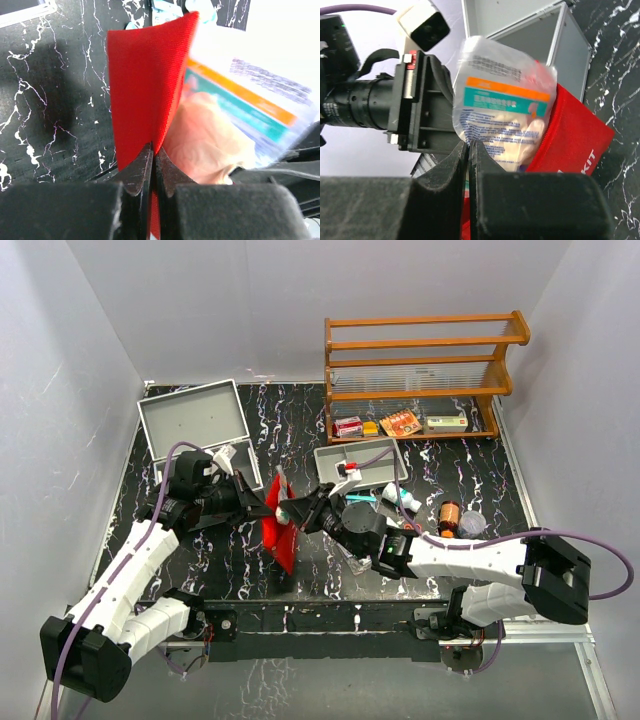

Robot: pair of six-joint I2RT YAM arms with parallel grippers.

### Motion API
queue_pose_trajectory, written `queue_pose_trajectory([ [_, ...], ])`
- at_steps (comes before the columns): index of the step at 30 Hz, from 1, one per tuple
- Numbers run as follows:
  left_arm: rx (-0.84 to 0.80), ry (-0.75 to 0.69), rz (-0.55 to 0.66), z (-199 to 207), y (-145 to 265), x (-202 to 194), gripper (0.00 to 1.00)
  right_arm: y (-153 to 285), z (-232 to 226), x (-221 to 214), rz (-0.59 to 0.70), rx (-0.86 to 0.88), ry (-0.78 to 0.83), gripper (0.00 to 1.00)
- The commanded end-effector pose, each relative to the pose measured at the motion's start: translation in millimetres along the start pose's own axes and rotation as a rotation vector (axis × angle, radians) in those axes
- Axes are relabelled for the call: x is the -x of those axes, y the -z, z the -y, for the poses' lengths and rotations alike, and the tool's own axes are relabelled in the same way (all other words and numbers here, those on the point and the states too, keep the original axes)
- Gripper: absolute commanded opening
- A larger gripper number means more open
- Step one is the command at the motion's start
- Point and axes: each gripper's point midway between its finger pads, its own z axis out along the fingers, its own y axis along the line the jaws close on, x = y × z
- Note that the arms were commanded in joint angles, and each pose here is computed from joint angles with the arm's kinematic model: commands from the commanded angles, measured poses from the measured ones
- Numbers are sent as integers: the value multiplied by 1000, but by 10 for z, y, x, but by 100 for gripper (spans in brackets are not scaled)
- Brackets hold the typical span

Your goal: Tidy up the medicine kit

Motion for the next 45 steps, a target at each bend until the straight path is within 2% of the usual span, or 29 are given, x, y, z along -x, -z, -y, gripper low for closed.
queue_pose_trajectory([
  [1,-12,4,47,141,98,91,0,8,33,68,43,-33,-93,0],
  [14,-47,-111,109,136,62,187,0,13,177,-175,-69,-137,-152,0],
  [22,-74,-115,42,92,17,34,0,-150,286,-37,-35,-206,-55,0],
  [29,-89,-122,18,104,19,-12,0,-313,436,30,-22,-254,-36,0],
  [44,-100,-143,-6,73,-17,-54,0,-361,619,-307,-163,-294,7,0],
  [45,-100,-144,-5,74,-18,-50,0,-360,603,-307,-172,-295,8,3],
])
